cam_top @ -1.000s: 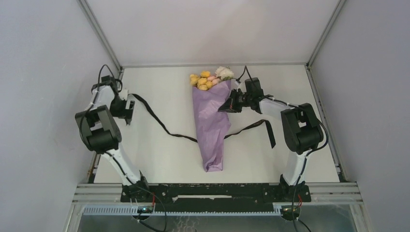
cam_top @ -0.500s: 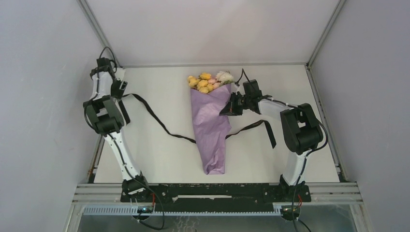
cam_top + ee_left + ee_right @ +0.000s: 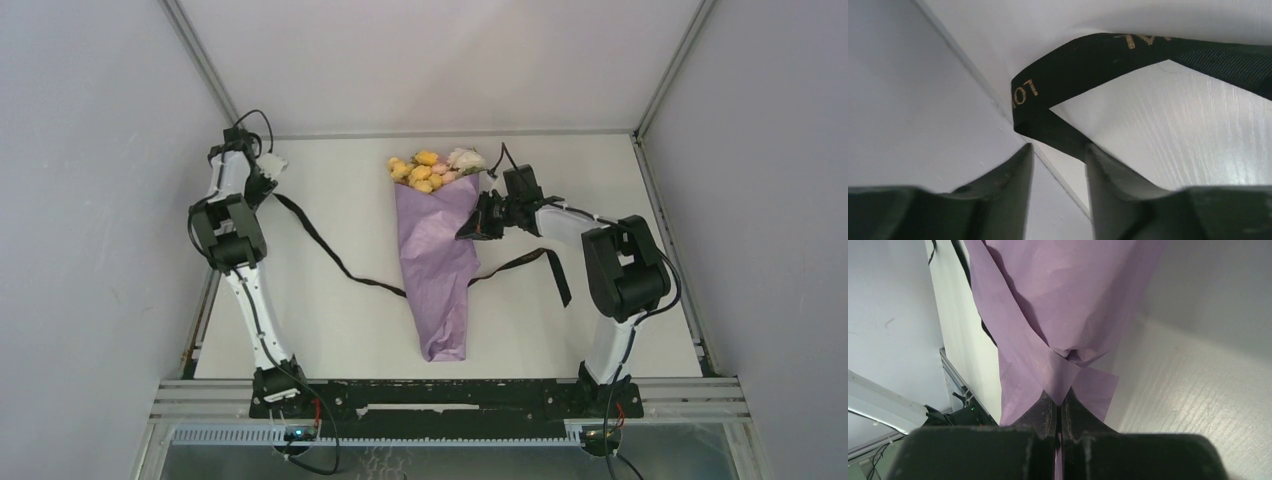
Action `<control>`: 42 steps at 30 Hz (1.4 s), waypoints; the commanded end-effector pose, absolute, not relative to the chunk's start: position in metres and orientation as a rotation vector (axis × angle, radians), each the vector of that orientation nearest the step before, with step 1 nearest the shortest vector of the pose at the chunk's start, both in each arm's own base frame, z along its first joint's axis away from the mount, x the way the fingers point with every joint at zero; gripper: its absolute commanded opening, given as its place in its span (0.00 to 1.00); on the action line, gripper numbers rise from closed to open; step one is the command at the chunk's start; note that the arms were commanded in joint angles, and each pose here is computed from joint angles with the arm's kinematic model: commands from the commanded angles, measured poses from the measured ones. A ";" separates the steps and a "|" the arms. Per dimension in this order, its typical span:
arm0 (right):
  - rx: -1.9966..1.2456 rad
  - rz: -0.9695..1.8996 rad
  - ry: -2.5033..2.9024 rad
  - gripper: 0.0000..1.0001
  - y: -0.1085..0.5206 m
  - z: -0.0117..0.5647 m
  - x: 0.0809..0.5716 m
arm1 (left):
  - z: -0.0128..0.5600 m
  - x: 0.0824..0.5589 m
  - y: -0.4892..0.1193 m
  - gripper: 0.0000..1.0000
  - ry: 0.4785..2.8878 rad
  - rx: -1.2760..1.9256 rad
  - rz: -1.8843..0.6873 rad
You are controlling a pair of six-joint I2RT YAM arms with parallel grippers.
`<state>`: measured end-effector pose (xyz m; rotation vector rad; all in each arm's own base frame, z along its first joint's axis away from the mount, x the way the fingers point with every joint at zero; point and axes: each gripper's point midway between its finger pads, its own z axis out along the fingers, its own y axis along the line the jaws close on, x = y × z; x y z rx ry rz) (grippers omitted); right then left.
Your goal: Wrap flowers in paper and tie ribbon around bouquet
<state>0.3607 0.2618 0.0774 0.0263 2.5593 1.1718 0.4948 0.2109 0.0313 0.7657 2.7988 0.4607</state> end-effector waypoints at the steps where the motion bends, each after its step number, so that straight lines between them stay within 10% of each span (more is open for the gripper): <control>1: -0.028 1.196 2.437 0.00 0.267 0.115 0.363 | 0.034 0.507 0.207 0.31 2.756 0.838 0.451; 4: -0.023 1.203 2.440 0.00 0.267 0.113 0.358 | 0.034 0.503 0.209 0.00 2.769 0.821 0.464; 25: -0.032 1.292 2.444 0.00 0.273 0.093 0.339 | 0.233 0.317 0.008 0.00 2.199 1.011 0.164; 29: -0.048 1.283 2.439 0.00 0.272 0.094 0.339 | 0.224 0.352 0.068 0.66 2.315 0.942 0.455; 31: -0.056 1.286 2.435 0.00 0.272 0.094 0.339 | 0.210 0.377 0.112 0.83 2.457 0.871 0.543; 42: -0.007 1.212 2.486 0.00 0.256 0.083 0.342 | 0.135 0.494 0.209 0.98 2.629 1.135 0.820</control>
